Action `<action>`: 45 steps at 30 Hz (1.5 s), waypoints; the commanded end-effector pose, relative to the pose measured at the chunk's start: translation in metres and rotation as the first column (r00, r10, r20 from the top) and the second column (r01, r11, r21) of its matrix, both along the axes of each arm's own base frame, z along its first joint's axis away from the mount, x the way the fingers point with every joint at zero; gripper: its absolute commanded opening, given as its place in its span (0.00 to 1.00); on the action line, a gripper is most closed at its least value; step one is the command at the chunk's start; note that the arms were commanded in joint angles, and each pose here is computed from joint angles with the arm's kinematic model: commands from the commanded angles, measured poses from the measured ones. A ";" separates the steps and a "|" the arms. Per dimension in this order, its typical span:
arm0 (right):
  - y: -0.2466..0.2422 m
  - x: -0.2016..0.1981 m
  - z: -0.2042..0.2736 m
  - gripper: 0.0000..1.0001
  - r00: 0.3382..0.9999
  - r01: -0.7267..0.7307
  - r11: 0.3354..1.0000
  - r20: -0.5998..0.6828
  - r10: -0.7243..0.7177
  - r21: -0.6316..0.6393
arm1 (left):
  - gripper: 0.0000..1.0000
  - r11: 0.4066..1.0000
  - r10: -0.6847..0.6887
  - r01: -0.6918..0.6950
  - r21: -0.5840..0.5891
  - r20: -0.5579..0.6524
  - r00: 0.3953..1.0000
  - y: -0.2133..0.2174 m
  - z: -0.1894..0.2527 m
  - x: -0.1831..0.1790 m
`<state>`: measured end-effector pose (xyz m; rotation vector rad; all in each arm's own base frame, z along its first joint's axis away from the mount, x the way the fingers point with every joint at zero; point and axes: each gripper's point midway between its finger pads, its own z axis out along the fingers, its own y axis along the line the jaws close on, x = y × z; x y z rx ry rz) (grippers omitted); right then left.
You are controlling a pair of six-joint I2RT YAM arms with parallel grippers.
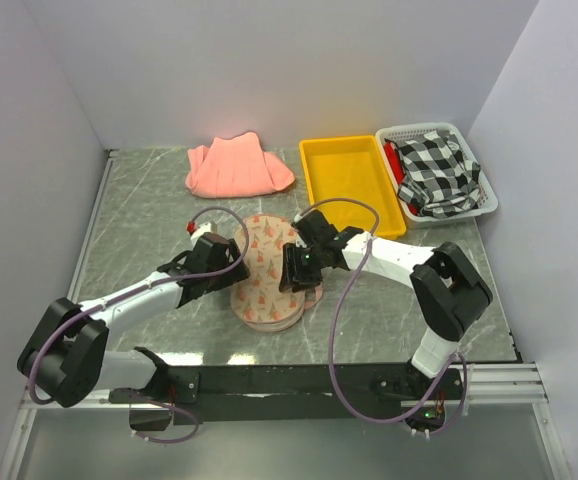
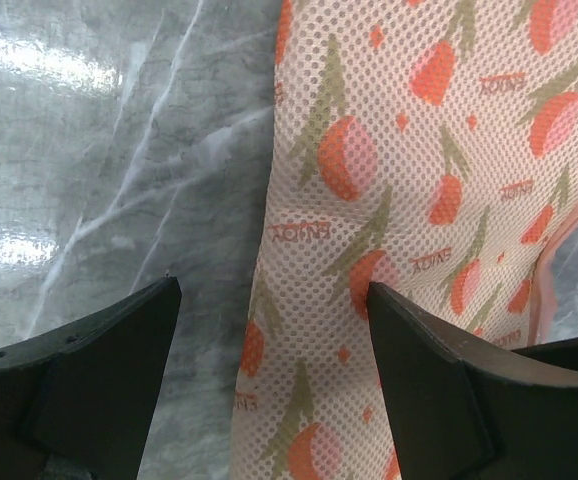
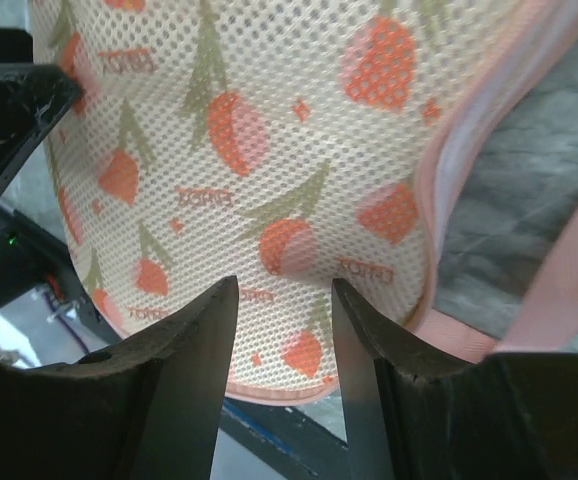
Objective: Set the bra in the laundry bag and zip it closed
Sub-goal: Adjust the laundry bag at the center of the board.
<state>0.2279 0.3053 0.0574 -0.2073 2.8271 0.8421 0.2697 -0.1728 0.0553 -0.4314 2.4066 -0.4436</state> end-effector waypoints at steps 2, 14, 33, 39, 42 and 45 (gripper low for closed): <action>-0.011 0.014 -0.002 0.51 0.997 0.035 0.997 0.068 -0.030 -0.064 | 0.82 0.999 -0.009 0.010 -0.045 0.039 0.999 -0.009 0.010 0.009; -0.012 0.022 0.014 0.57 0.993 0.054 0.996 0.109 -0.047 -0.071 | 0.81 0.999 -0.032 0.032 -0.035 -0.003 0.999 -0.014 -0.014 0.009; -0.019 0.034 -0.003 0.58 0.991 0.082 0.985 0.119 -0.064 -0.153 | 0.57 0.969 -0.094 0.086 -0.232 -0.025 0.995 -0.037 -0.015 -0.022; -0.017 0.049 0.001 0.59 0.988 0.087 0.983 0.143 -0.063 -0.163 | 0.58 0.970 -0.086 0.079 -0.232 -0.020 0.996 -0.036 -0.001 -0.044; -0.014 0.055 0.003 0.59 0.987 0.081 0.983 0.147 -0.057 -0.165 | 0.59 0.968 -0.085 0.077 -0.239 -0.023 0.996 -0.038 0.003 -0.055; -0.014 0.063 0.003 0.59 0.986 0.082 0.981 0.155 -0.055 -0.176 | 0.61 0.973 -0.079 0.069 -0.222 -0.040 0.996 -0.037 0.000 -0.067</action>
